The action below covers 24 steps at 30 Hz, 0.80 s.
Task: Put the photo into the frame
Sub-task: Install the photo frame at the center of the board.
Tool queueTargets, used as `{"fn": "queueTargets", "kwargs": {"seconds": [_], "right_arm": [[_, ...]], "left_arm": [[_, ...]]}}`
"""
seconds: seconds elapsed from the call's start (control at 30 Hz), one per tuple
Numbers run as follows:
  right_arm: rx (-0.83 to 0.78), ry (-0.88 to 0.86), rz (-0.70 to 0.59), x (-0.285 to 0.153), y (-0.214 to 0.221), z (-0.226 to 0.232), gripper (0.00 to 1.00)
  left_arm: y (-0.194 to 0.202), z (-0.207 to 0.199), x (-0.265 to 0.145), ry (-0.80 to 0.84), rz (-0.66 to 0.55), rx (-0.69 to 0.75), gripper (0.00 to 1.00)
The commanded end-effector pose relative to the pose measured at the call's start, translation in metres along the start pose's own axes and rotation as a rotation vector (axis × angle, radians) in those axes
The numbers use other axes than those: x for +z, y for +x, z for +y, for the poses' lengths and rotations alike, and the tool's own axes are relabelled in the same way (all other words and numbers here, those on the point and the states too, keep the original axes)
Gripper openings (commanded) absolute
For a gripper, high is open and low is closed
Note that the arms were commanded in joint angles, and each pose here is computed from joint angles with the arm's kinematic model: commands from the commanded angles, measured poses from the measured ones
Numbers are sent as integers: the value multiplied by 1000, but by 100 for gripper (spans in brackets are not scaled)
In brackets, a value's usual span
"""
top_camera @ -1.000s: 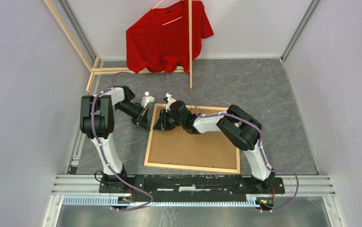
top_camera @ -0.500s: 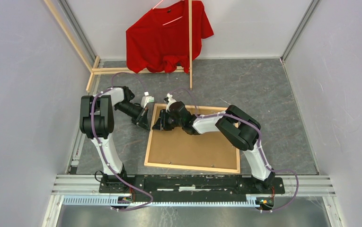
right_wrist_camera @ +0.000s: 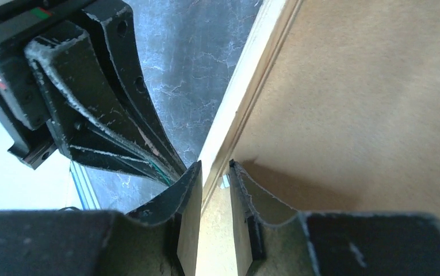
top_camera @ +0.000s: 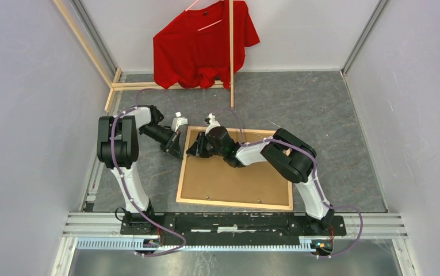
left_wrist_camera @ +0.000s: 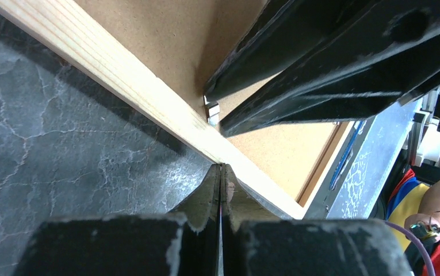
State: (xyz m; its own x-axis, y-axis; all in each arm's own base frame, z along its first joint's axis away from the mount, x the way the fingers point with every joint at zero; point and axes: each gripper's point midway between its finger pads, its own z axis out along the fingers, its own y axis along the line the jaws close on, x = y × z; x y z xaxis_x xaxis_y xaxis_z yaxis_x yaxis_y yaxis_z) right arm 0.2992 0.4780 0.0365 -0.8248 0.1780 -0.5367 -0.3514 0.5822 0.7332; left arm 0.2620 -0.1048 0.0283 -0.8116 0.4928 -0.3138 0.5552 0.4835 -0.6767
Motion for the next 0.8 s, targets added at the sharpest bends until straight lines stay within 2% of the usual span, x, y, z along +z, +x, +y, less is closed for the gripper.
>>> {"fn": "queueTargets", "kwargs": {"seconds": [0.0, 0.27, 0.5, 0.77], "right_arm": [[-24, -34, -129, -24, -30, 19, 31], [-34, -52, -125, -42, -30, 26, 35], [-21, -29, -55, -25, -2, 19, 35], [-31, 9, -32, -10, 9, 16, 35]], "left_arm": [[-2, 1, 2, 1, -5, 60, 2], [-4, 7, -7, -16, -31, 47, 2], [-3, 6, -6, -7, -32, 44, 2], [-2, 5, -4, 5, -34, 45, 2]]}}
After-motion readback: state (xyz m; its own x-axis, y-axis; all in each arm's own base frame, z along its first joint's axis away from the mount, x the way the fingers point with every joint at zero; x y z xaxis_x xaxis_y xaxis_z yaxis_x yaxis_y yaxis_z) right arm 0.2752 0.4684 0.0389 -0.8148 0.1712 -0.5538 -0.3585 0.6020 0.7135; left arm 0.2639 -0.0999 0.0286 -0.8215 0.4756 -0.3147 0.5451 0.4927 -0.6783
